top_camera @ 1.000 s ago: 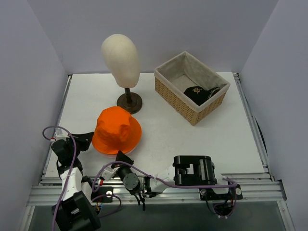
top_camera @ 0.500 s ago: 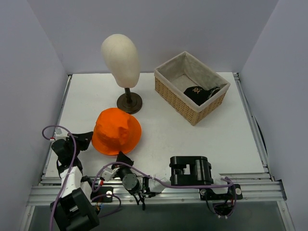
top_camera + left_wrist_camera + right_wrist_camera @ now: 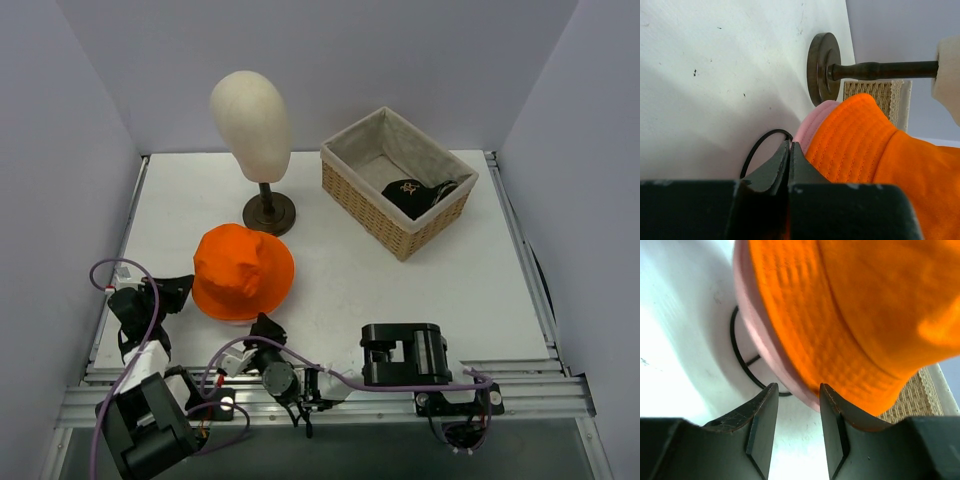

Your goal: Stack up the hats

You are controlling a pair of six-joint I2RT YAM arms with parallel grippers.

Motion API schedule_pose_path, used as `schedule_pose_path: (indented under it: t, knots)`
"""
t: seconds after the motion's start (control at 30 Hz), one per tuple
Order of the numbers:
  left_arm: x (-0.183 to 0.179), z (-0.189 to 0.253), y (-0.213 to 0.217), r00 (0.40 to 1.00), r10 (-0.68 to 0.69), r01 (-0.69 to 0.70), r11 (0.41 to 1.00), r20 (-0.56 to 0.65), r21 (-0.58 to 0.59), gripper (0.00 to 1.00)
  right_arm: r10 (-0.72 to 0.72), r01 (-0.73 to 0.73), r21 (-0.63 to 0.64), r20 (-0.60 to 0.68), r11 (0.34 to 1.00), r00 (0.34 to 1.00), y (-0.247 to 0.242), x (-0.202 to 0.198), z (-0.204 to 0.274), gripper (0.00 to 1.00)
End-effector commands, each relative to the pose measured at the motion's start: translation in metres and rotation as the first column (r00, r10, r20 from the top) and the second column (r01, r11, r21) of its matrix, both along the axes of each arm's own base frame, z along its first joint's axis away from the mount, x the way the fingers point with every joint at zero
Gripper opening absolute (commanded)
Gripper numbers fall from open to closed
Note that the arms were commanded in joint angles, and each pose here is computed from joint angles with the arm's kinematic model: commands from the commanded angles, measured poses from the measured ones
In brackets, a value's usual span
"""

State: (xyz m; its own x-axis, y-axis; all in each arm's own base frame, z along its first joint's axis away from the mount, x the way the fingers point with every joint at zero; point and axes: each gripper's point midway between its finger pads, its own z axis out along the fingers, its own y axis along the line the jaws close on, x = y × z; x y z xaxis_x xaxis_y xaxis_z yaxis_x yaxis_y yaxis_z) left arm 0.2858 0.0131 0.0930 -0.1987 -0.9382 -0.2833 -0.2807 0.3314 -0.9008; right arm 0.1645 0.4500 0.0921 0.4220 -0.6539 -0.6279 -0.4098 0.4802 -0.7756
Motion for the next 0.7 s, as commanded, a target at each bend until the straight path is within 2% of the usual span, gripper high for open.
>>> schedule_pose_path:
  t: [0.0,0.13,0.3,0.37,0.47,0.57,0.67]
  knots:
    - [0.008,0.015,0.01,0.998,0.01,-0.014,0.997,0.059,0.074,0.09,0.001,0.007,0.223,-0.036,0.975,0.999,-0.004,-0.003,0.057,0.35]
    - [0.008,0.025,0.009,0.997,0.001,-0.008,0.996,0.075,0.087,0.33,0.024,-0.004,0.272,-0.068,0.962,0.997,-0.017,-0.013,0.058,0.34]
    - [0.005,0.04,0.011,0.995,0.013,-0.025,0.993,0.098,0.115,0.47,0.091,-0.024,0.401,-0.149,0.916,0.985,-0.032,-0.025,0.073,0.33]
    - [0.004,0.044,0.013,0.996,0.027,-0.038,0.992,0.085,0.119,0.59,0.163,-0.066,0.456,-0.176,0.888,0.971,-0.039,-0.03,0.085,0.32]
    - [0.001,0.045,0.016,0.997,0.054,-0.061,0.99,0.064,0.128,0.62,0.272,-0.116,0.555,-0.207,0.824,0.94,-0.045,-0.04,0.107,0.32]
    - [-0.001,0.044,0.023,0.995,0.099,-0.102,0.987,0.031,0.123,0.63,0.327,-0.122,0.604,-0.242,0.788,0.914,-0.052,-0.039,0.115,0.32]
    - [-0.004,0.041,0.031,0.987,0.16,-0.156,0.981,-0.028,0.113,0.63,0.336,-0.055,0.667,-0.301,0.743,0.892,-0.062,-0.018,0.124,0.32]
